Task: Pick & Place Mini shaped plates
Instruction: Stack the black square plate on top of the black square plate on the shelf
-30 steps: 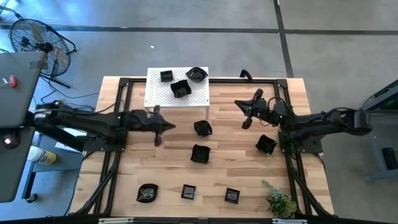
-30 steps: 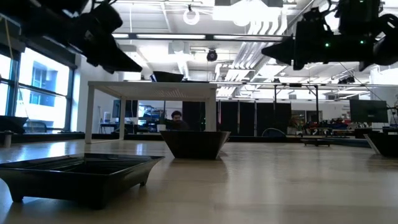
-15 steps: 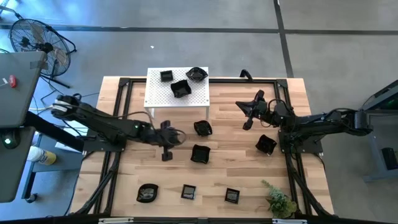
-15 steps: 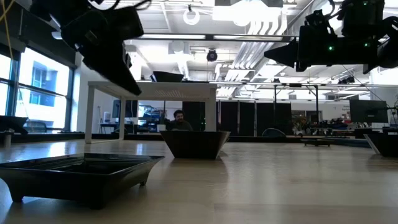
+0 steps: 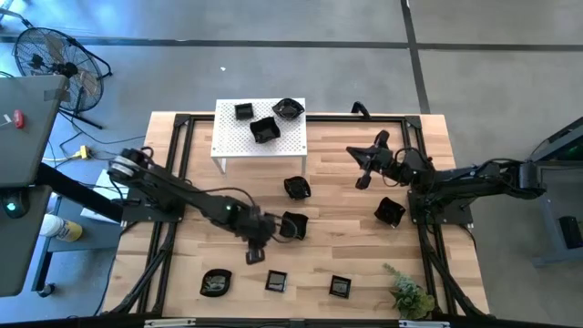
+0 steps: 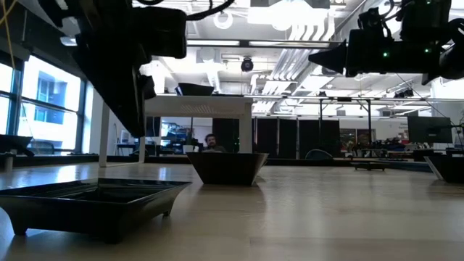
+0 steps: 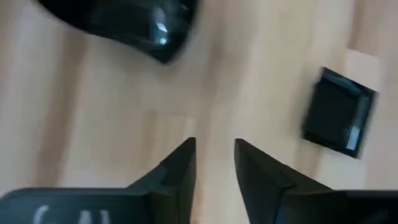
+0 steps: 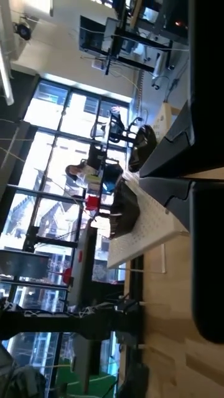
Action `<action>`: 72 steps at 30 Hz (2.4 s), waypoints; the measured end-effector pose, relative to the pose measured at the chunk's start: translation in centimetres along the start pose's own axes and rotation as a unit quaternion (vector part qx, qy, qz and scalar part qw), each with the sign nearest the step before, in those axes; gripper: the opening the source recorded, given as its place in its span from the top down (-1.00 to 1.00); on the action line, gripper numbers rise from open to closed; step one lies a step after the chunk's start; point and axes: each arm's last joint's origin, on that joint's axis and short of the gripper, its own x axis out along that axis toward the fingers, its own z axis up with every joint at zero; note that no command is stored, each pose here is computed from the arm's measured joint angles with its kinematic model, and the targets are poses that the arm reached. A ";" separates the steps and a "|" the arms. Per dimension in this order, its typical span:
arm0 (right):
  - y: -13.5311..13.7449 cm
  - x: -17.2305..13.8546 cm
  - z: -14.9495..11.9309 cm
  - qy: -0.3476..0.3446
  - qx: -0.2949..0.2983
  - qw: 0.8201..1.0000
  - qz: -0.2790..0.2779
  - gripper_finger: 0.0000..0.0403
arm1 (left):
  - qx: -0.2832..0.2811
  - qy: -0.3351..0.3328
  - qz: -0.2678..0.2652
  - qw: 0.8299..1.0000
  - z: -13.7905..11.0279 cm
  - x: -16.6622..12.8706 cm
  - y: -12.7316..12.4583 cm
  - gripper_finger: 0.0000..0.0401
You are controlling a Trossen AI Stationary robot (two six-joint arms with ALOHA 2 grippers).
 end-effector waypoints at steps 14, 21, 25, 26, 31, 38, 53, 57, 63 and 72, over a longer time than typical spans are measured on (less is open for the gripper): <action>-0.1 -0.1 0.6 -0.028 0.000 1.000 0.012 0.99 | 0.040 0.000 -0.056 0.998 1.8 3.2 -4.8 0.37; -0.1 -0.1 0.6 -0.027 0.009 0.999 0.016 0.98 | 0.043 0.028 -0.060 0.997 1.0 4.9 -6.2 0.37; -0.1 -0.1 0.6 -0.030 0.013 0.999 0.015 0.99 | 0.039 0.032 -0.053 0.997 0.6 5.4 -6.5 0.37; -0.1 -0.1 0.6 -0.030 0.014 0.999 0.015 0.99 | 0.036 0.034 -0.046 0.998 0.5 5.6 -6.4 0.37; -0.1 -0.1 0.7 -0.031 0.014 0.999 0.015 0.97 | 0.032 0.033 -0.038 0.998 0.4 6.0 -6.4 0.37; -0.1 -0.1 0.7 -0.032 0.011 0.999 0.014 0.98 | 0.030 0.041 -0.046 0.998 0.2 6.8 -6.5 0.40; -0.1 -0.1 0.7 -0.033 0.011 0.999 0.014 0.97 | 0.060 0.038 -0.092 0.993 0.6 5.8 -6.9 0.93; -0.1 -0.1 0.7 -0.032 0.010 0.999 0.014 0.99 | 0.059 0.026 -0.096 0.993 1.4 4.2 -6.3 0.97; -0.1 -0.1 0.7 -0.031 0.013 0.999 0.014 0.97 | 0.031 -0.008 -0.091 0.995 3.5 -0.2 -4.1 0.98; 0.0 -0.1 0.5 -0.023 0.017 0.999 0.020 0.99 | -0.031 -0.122 -0.042 0.991 5.8 -8.9 0.8 0.97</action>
